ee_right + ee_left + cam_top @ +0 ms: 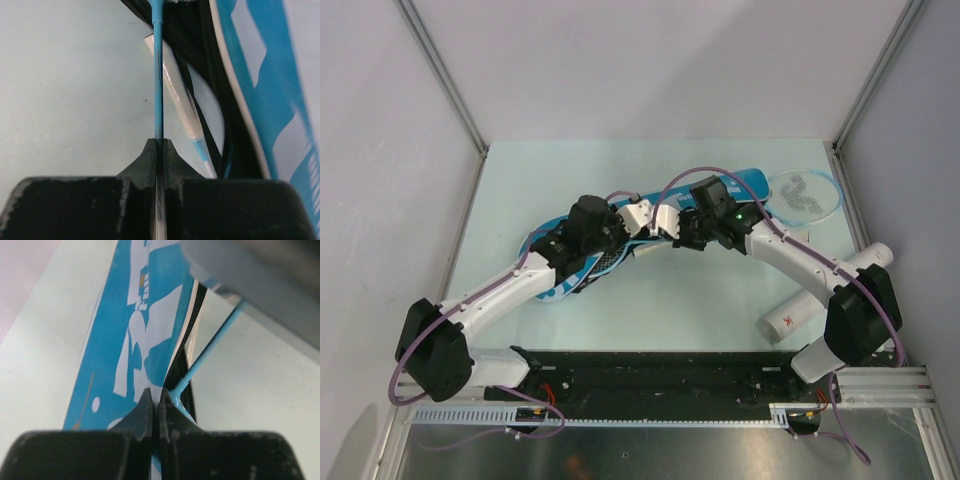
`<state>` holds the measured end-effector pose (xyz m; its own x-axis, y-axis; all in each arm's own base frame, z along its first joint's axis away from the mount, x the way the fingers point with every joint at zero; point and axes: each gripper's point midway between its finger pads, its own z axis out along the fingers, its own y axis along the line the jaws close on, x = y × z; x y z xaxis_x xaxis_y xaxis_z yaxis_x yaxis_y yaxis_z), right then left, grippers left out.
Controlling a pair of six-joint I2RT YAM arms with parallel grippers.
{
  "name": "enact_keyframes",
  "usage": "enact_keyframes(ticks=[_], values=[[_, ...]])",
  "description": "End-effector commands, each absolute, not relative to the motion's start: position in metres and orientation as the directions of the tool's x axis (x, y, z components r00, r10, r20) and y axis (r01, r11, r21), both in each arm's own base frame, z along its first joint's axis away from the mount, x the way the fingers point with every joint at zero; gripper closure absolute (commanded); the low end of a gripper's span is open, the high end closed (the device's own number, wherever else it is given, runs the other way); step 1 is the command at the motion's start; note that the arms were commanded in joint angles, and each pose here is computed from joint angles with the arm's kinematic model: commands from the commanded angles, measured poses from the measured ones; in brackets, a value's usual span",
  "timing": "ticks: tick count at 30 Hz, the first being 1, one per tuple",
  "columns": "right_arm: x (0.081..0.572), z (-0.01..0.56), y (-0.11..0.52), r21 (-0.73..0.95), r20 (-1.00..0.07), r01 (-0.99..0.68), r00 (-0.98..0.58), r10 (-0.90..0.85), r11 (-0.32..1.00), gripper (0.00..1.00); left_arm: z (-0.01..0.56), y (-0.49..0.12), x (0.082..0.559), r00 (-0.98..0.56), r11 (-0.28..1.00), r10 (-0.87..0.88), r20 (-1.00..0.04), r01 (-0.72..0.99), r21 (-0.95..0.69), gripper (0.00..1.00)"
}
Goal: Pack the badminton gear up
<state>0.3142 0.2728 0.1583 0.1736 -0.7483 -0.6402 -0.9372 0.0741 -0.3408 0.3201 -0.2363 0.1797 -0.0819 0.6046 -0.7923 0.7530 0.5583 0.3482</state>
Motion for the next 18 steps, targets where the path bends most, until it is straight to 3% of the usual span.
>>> enact_keyframes(ticks=[1,6,10,18], values=[[0.316,0.231,0.315,-0.557,-0.693,-0.83,0.449,-0.564,0.024,1.0,0.192,-0.271,0.294,0.132,0.342,0.57,-0.811,0.859,0.381,1.0],[0.309,0.253,0.358,-0.633,-0.713,-0.773,0.559,-0.422,0.046,1.0,0.19,-0.271,0.288,0.12,0.325,0.572,-0.812,0.875,0.358,1.0],[0.307,0.257,0.394,-0.613,-0.769,-0.783,0.561,-0.307,0.105,1.0,0.201,-0.281,0.273,0.137,0.274,0.516,-0.845,0.909,0.314,1.0],[0.297,0.253,0.446,-0.69,-0.722,-0.72,0.678,-0.139,0.069,1.0,0.199,-0.297,0.253,0.037,0.209,0.47,-0.882,0.966,0.152,1.0]])
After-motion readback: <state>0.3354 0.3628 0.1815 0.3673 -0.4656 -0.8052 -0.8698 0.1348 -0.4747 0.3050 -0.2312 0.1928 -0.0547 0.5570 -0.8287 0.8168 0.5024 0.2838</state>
